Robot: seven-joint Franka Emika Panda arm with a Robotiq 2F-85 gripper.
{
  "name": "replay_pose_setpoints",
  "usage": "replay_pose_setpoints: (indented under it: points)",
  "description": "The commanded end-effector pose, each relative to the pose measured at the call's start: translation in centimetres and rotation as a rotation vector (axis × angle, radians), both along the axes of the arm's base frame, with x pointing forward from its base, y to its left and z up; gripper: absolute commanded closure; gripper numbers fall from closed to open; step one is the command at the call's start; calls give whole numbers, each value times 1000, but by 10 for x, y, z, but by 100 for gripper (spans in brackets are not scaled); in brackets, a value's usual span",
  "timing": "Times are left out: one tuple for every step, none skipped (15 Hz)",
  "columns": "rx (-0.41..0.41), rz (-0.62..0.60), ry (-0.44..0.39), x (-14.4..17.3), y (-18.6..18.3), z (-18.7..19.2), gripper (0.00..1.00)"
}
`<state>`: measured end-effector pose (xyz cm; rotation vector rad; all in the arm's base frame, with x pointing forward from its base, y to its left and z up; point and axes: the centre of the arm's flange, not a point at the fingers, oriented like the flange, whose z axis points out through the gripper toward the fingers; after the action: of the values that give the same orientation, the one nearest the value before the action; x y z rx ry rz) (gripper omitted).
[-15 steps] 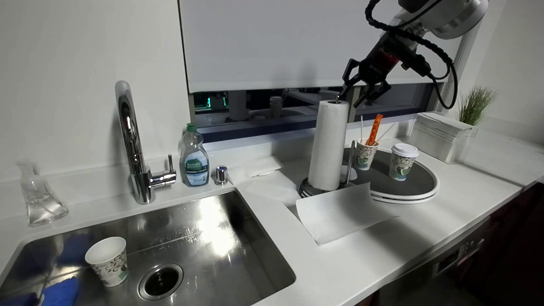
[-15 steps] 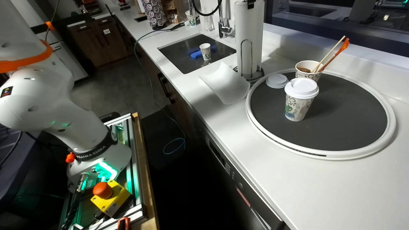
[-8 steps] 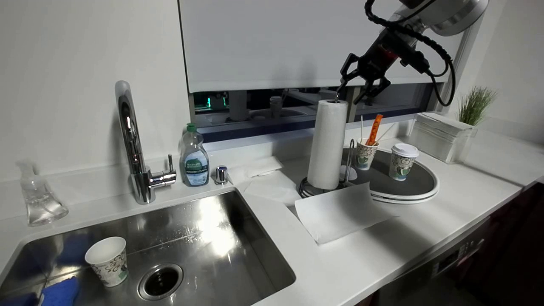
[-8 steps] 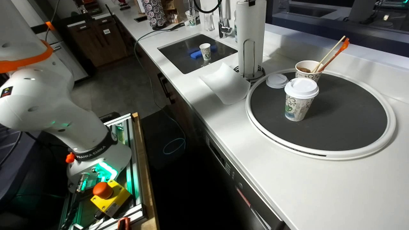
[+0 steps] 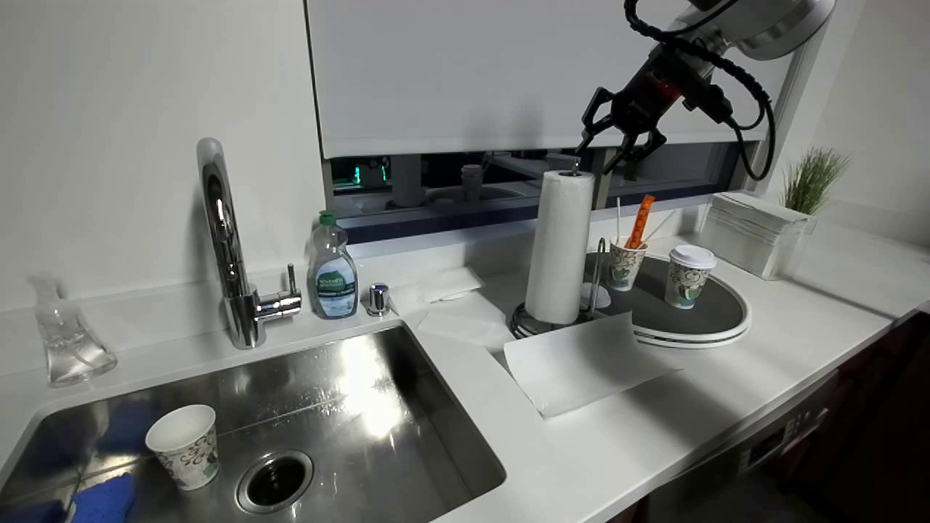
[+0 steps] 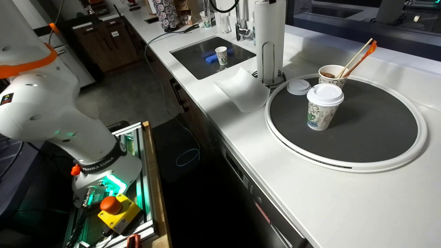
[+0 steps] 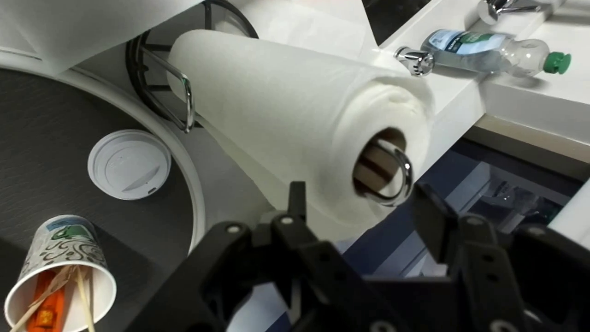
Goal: Remove the paper towel roll from the holder.
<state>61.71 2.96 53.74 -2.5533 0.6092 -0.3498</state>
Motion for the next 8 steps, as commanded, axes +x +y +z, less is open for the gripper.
replay_pose_setpoints:
  points:
    - [51,-51,-50,-20,-8,3,37]
    - [55,-59,-50,-20,-9,2,39]
    - [61,-58,-44,-20,-8,0,40]
    - [68,-59,-35,-21,-7,-2,41]
    - [76,-63,-24,-22,-7,-5,44]
    - [85,-68,-9,-21,-7,-8,43]
    - [87,-71,4,-20,-7,-12,45]
    - [88,-74,15,-20,-6,-16,45]
